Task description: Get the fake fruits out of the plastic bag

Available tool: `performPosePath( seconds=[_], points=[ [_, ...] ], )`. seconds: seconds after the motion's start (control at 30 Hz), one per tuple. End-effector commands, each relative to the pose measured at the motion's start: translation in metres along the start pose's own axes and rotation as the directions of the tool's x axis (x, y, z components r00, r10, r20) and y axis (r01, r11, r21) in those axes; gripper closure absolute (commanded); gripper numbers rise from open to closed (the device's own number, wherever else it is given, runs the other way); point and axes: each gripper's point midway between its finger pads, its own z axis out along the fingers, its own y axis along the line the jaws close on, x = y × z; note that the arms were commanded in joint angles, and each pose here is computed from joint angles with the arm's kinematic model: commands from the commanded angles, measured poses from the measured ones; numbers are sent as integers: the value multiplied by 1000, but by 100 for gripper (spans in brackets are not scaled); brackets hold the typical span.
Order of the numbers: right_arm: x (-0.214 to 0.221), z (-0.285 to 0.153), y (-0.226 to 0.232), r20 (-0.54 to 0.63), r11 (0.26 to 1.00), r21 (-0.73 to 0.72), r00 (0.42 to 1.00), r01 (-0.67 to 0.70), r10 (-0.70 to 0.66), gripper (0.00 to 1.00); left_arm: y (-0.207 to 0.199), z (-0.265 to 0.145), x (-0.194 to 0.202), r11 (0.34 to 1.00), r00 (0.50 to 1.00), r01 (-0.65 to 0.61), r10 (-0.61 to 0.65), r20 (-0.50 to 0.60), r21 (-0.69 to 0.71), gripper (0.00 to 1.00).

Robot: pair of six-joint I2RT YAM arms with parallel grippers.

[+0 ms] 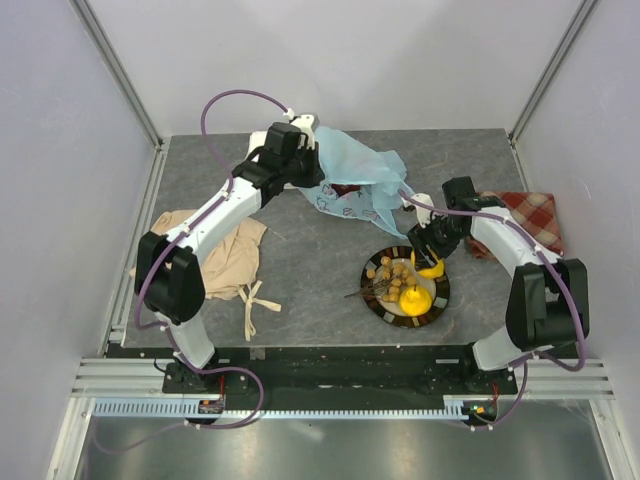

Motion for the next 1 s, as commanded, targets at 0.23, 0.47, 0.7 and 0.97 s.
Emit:
performPosePath(
  seconds=[0.23, 0.47, 0.7, 0.97],
  points=[
    [-32, 33, -16, 91, 999, -40, 996, 20, -17, 52, 1, -13, -12, 998, 997, -67, 67, 48, -2, 96],
    [-33, 34, -4, 73, 991, -130, 997, 22, -13, 35, -2, -11, -8, 997, 997, -69, 68, 35, 19, 95],
    [-61, -1, -13, 128, 998, -62, 991, 31, -23, 2, -23, -18, -13, 991, 998, -58, 54, 32, 122, 98],
    [-147, -52, -10, 309, 983, 3, 935, 184, -176, 3, -42, -25, -28, 980, 999, -25, 15, 51, 196, 98]
  ],
)
